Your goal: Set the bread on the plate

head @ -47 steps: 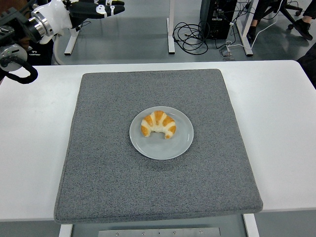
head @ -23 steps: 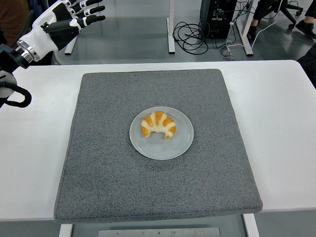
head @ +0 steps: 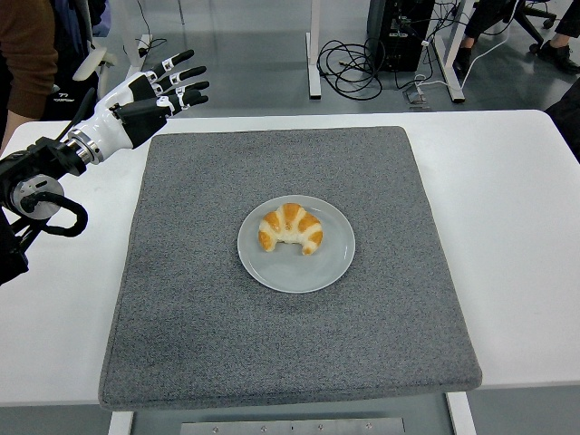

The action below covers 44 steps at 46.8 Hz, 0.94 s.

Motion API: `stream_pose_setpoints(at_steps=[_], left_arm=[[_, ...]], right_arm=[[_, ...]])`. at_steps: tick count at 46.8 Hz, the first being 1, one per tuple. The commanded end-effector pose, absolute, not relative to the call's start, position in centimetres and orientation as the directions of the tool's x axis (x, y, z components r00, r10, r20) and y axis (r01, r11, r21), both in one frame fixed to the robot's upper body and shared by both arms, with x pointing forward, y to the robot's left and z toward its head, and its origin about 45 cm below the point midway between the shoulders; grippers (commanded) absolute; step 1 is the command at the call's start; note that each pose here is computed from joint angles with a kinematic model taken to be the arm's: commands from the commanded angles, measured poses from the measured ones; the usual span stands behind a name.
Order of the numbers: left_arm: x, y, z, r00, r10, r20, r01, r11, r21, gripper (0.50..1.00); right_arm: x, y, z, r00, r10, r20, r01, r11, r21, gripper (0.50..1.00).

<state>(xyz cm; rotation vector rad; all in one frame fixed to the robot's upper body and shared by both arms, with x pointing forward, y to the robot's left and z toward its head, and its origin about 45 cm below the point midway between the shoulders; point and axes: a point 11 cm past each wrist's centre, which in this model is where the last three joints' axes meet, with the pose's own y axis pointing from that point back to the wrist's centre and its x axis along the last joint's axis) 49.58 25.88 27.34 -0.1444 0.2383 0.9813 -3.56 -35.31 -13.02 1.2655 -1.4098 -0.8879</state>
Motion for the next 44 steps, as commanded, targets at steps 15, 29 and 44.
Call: stream_pose_setpoints(at_steps=[15, 29, 44], left_arm=[[48.5, 23.7, 24.3, 0.538, 0.781, -0.318, -0.821, 0.571, 0.014, 0.966], [47.7, 24.1, 22.4, 0.497, 0.779, -0.382, -0.84, 0.542, 0.013, 0.966], [47.6, 23.8, 22.2, 0.498, 0.777, -0.385, -0.838, 0.545, 0.015, 0.971]], right_arm=[[-3.5, -35.4, -13.0, 0.051, -0.978, 0.204, -0.244, 0.186, 0.952, 1.0], [-3.5, -35.4, -13.0, 0.051, -0.978, 0.204, -0.244, 0.186, 0.952, 1.0], [-3.5, -35.4, -13.0, 0.054, -0.977, 0.205, -0.244, 0.186, 0.952, 1.0]])
